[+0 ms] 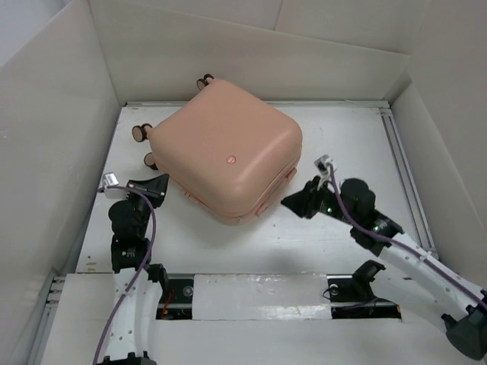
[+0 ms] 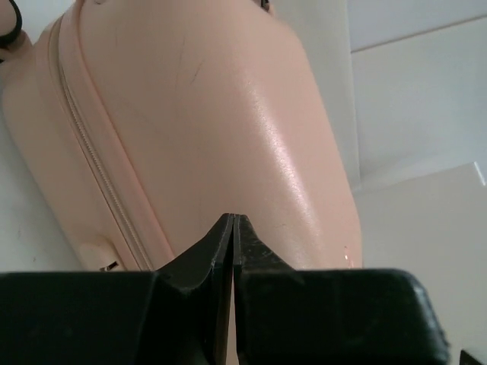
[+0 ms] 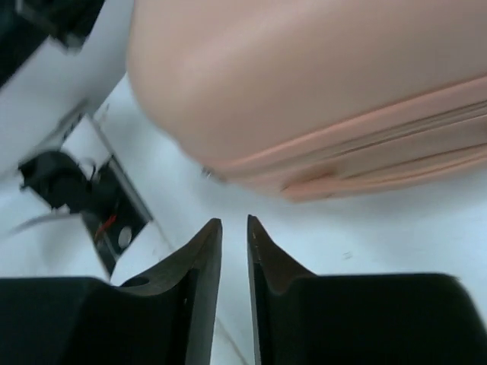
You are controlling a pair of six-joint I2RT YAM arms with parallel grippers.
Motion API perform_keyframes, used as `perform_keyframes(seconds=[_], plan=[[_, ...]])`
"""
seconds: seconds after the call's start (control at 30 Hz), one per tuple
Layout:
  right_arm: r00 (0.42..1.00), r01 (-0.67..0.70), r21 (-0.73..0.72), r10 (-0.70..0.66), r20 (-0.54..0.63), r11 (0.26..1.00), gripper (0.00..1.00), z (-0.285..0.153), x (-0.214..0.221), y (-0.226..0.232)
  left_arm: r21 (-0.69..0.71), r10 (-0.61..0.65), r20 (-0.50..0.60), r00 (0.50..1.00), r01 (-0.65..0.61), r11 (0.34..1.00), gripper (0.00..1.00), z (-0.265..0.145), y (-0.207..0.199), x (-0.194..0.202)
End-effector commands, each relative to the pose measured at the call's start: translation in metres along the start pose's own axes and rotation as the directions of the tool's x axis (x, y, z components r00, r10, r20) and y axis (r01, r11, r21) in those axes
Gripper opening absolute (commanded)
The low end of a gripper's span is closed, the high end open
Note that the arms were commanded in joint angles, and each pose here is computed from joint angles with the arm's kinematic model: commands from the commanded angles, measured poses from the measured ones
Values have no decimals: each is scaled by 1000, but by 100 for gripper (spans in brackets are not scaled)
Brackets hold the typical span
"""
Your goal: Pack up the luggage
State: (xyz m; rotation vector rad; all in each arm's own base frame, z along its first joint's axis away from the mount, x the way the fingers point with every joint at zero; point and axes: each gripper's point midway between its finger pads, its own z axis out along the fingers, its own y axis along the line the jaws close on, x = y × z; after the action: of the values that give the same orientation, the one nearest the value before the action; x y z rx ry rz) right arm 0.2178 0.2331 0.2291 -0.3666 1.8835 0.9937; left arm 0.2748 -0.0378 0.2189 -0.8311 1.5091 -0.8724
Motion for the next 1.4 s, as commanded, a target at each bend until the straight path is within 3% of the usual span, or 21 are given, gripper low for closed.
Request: perform_keyframes(seconds=[0.0, 0.07, 0.13, 0.2, 0.23, 0.27, 0.3, 0.37, 0.53, 0.73, 0.83, 0.97, 1.0, 1.1, 1.13, 1.37], plan=[[1000, 6, -164, -10, -26, 986, 24, 18, 45, 39, -27, 51, -99, 994, -54, 998, 0, 5, 15, 19], [995, 26, -103, -37, -98, 994, 18, 40, 67, 36, -101, 32, -201, 979, -54, 993, 0, 12, 43, 40], [983, 99, -142, -119, -142, 985, 18, 56, 83, 63, -178, 7, -222, 975, -47, 983, 5, 9, 71, 53], [976, 144, -104, -158, -147, 984, 35, 81, 85, 79, -178, -11, -203, 979, -26, 984, 14, 5, 84, 60], [973, 165, -93, -177, -149, 982, 45, 86, 92, 89, -154, -18, -201, 979, -13, 988, 28, 3, 82, 62], [981, 164, -4, -164, -101, 986, 52, 95, 80, 84, -137, -22, -189, 982, -4, 991, 33, 3, 80, 61], [978, 172, 45, -165, -126, 984, 60, 102, 93, 75, -106, -10, -172, 985, -8, 994, 37, 4, 73, 57], [991, 131, 121, -126, -47, 984, 65, 109, 82, 71, -121, -6, -183, 983, -16, 993, 45, 3, 79, 60], [996, 26, 209, -44, 83, 978, 68, 109, 83, 45, -128, 3, -239, 971, -35, 991, 46, 15, 85, 67], [981, -53, 303, -7, 195, 952, 67, 122, 82, 38, -97, -6, -265, 964, -21, 995, 39, 15, 87, 77], [972, -77, 302, 5, 235, 950, 58, 129, 88, 42, -98, 13, -234, 972, -37, 995, 34, 13, 88, 72], [949, -138, 372, 15, 315, 918, 34, 133, 86, 41, -92, 19, -221, 975, -40, 995, 32, 10, 87, 70], [944, -158, 377, 27, 329, 913, 21, 135, 85, 41, -90, 28, -222, 975, -49, 995, 31, 9, 87, 70], [918, -237, 383, 78, 388, 893, 4, 135, 79, 38, -76, 40, -226, 973, -58, 995, 28, 7, 82, 69], [910, -263, 368, 102, 402, 892, 0, 137, 75, 42, -83, 37, -230, 973, -57, 995, 28, 6, 84, 70], [893, -283, 322, 125, 433, 903, 0, 129, 62, 52, -92, 55, -230, 972, -78, 993, 28, 1, 90, 73]])
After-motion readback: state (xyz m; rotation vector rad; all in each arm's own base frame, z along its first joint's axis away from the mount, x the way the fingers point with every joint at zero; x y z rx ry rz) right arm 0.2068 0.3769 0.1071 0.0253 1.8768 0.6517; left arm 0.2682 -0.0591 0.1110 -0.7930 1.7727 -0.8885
